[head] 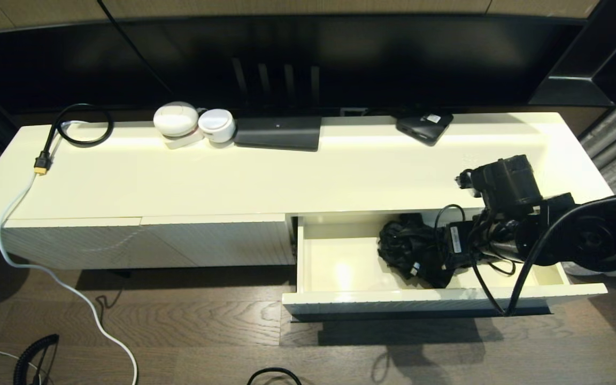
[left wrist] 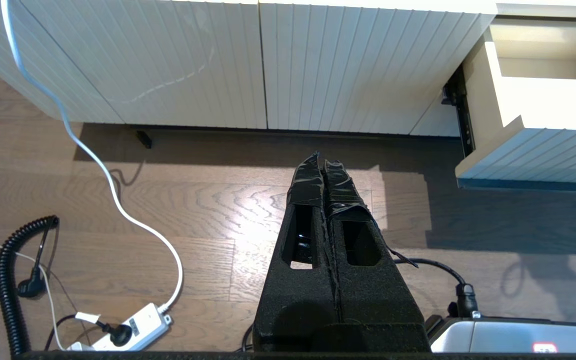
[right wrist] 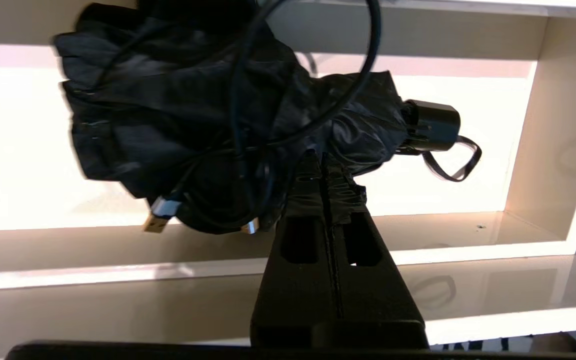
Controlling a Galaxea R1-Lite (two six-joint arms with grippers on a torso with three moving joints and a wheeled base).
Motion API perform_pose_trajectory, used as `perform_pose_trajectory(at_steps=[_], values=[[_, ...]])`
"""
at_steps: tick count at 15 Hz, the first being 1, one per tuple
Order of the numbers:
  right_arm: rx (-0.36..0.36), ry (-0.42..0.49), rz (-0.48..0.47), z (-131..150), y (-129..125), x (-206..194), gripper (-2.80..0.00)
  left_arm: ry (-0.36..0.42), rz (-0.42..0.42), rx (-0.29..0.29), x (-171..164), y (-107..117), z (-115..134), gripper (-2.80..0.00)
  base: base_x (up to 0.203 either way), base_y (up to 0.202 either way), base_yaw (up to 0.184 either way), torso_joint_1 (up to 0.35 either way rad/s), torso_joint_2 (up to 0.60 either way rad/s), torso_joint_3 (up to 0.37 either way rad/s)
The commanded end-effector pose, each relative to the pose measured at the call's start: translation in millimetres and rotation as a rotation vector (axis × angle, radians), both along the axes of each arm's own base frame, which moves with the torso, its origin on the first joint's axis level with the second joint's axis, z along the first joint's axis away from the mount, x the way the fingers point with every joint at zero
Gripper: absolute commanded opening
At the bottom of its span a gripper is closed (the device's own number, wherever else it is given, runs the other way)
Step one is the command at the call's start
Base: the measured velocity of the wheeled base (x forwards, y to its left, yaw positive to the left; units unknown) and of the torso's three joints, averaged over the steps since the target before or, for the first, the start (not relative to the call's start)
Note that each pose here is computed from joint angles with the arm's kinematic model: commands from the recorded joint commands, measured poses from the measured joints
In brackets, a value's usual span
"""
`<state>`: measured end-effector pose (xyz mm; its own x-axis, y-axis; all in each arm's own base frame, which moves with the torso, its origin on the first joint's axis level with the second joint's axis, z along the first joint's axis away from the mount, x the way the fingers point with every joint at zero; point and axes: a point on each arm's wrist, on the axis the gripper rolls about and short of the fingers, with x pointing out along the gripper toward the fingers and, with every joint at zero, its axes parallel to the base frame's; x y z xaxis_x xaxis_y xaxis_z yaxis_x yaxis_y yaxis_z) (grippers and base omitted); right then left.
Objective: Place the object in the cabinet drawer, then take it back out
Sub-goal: Put the data cable in the drawer, then close the drawer
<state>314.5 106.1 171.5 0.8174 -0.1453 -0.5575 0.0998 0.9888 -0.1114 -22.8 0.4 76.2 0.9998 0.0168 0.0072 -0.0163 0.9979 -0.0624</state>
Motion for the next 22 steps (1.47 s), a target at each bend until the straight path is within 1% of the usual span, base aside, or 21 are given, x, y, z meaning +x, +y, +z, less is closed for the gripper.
perform_pose_trajectory(at_steps=[1,4,10,14,18,20,22], values=[[-0.004,0.013,-0.035,-12,-7,12,-2.8,0.0,0.002,-0.001,0,0,0,-2.8,0.0,0.0,0.0,0.0,0.0,0.0],[-0.003,0.016,-0.055,-23,-12,24,-2.8,0.0,0.001,-0.001,0,0,0,-2.8,0.0,0.0,0.0,0.0,0.0,0.0],[-0.002,0.03,-0.049,-33,-9,32,-2.8,0.0,0.0,-0.001,0,0,0,-2.8,0.0,0.0,0.0,0.0,0.0,0.0],[0.005,-0.009,-0.042,-10,-14,16,-2.8,0.0,0.001,-0.001,0,0,0,-2.8,0.0,0.0,0.0,0.0,0.0,0.0],[0.001,-0.009,-0.034,8,-17,-4,-2.8,0.0,0.001,-0.001,0,0,0,-2.8,0.0,0.0,0.0,0.0,0.0,0.0],[0.013,-0.023,-0.033,10,-14,-1,-2.8,0.0,0.002,-0.001,0,0,0,-2.8,0.0,0.0,0.0,0.0,0.0,0.0],[0.017,-0.02,-0.036,1,-11,10,-2.8,0.0,0.002,-0.001,0,0,0,-2.8,0.0,0.0,0.0,0.0,0.0,0.0]])
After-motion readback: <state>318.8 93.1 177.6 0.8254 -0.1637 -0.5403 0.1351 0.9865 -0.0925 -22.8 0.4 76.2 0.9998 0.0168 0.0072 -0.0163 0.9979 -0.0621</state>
